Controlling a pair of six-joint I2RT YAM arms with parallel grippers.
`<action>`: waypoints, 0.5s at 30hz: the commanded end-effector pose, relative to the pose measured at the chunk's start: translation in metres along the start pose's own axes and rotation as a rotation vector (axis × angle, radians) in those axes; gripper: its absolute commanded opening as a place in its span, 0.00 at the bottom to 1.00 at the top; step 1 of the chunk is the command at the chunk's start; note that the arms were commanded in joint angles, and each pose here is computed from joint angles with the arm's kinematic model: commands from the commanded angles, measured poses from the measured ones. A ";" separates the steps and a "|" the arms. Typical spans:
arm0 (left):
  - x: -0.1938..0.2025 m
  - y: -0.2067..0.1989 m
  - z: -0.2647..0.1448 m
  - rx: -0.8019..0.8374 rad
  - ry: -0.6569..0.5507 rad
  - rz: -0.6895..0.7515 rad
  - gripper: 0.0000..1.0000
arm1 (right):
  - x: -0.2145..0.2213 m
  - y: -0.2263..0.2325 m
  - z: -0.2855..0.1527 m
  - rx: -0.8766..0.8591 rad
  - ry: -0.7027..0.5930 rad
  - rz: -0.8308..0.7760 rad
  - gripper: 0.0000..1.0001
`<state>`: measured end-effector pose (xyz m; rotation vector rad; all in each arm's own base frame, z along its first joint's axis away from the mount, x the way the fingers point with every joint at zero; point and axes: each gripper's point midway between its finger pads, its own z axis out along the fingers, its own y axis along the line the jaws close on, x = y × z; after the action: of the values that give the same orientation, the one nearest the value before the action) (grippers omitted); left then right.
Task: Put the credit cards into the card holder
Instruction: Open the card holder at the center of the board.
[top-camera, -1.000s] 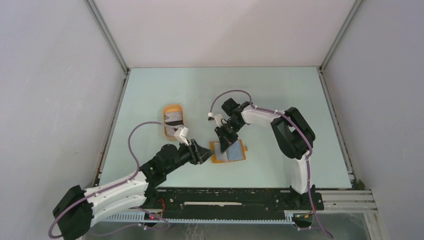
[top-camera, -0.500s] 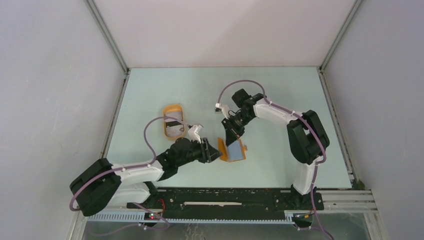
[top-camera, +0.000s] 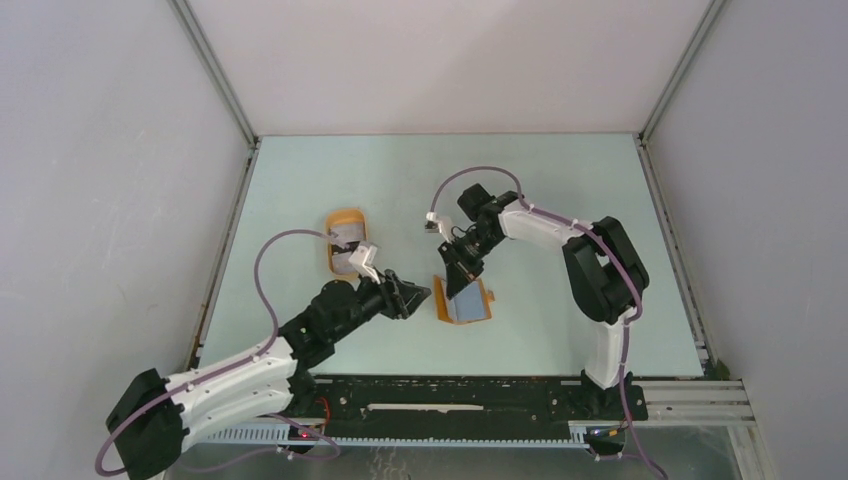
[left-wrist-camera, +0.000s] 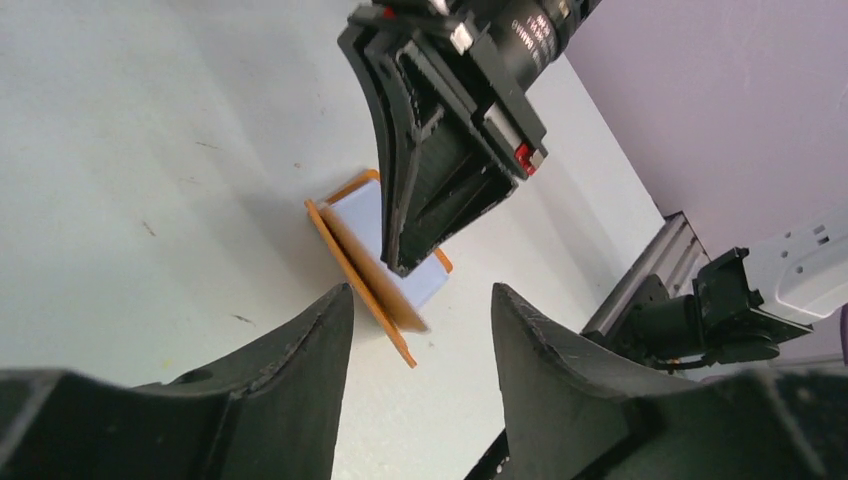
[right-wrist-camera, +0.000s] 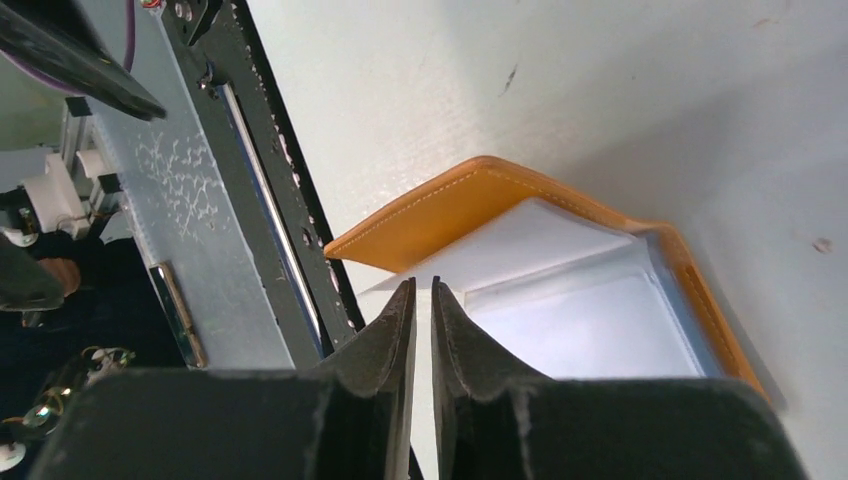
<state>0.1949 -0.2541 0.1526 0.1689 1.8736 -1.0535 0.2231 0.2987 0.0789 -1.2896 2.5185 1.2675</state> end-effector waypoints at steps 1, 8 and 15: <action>-0.011 0.014 -0.008 -0.072 -0.037 0.072 0.60 | -0.011 0.012 0.016 -0.076 -0.007 0.014 0.18; -0.026 0.040 -0.023 -0.177 -0.105 0.081 0.97 | -0.013 0.019 0.021 -0.122 0.010 0.005 0.18; -0.053 0.085 -0.037 -0.364 -0.167 0.073 1.00 | -0.016 0.011 0.012 -0.052 -0.001 -0.035 0.22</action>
<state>0.2258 -0.1882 0.1606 0.0071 1.8201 -0.7930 0.2094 0.3178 0.0631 -1.3044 2.5642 1.3816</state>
